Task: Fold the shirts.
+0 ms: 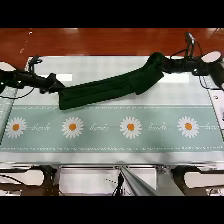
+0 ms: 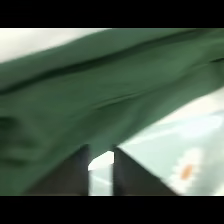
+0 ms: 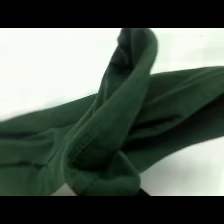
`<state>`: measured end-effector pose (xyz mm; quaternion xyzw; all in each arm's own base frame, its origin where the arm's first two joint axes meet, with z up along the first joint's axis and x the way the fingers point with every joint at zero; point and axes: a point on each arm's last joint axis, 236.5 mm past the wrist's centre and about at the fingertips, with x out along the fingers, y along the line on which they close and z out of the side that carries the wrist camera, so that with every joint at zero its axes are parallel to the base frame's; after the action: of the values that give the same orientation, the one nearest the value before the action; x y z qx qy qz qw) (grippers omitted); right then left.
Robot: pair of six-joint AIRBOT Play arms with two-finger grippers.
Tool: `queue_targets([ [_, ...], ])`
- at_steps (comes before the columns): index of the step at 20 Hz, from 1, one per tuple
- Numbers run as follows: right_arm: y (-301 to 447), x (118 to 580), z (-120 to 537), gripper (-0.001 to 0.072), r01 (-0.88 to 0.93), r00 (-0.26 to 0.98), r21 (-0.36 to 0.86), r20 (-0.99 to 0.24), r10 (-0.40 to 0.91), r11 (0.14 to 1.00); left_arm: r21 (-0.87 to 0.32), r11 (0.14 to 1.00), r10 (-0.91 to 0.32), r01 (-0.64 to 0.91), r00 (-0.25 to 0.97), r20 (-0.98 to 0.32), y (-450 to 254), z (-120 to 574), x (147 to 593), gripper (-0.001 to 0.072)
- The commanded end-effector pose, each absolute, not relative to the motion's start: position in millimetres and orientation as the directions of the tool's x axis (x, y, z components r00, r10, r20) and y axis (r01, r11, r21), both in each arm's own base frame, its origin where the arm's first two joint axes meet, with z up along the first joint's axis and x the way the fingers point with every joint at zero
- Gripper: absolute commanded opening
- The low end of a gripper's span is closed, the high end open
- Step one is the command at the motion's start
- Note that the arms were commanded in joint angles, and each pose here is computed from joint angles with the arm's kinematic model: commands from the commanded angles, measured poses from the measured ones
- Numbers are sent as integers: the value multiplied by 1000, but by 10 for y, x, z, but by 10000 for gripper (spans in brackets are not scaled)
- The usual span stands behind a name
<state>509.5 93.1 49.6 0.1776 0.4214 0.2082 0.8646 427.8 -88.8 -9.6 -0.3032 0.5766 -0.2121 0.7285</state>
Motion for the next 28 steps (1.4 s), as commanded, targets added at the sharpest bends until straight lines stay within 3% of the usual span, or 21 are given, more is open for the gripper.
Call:
queue_targets([
  [1, 1072, 4679, 728, 40, -259, 488, 391, -736, 469, 883, -790, 612, -768, 38, 269, -582, -1550, 212, 4385, 85],
  [6, 1450, 4363, 994, 40, -329, 484, 278, -771, 414, 902, -779, 613, -786, 130, 192, -587, -2509, 79, 4206, 38],
  [14, 2012, 3816, 1741, 40, -422, 556, 242, -692, 460, 874, -784, 597, -792, 172, -29, -610, -3441, -362, 3541, 28],
  [18, 2250, 3460, 2101, 39, -454, 570, 282, -637, 519, 845, -792, 604, -793, 84, -33, -608, -3749, -551, 3438, 27],
  [22, 2375, 3249, 2085, 40, -478, 526, 294, -659, 538, 828, -809, 586, -810, 56, 3, -587, -3942, -575, 3455, 27],
  [28, 2260, 3444, 1928, 39, -450, 563, 208, -689, 457, 868, -779, 618, -782, 105, 174, -598, -2888, -21, 4105, 26],
])
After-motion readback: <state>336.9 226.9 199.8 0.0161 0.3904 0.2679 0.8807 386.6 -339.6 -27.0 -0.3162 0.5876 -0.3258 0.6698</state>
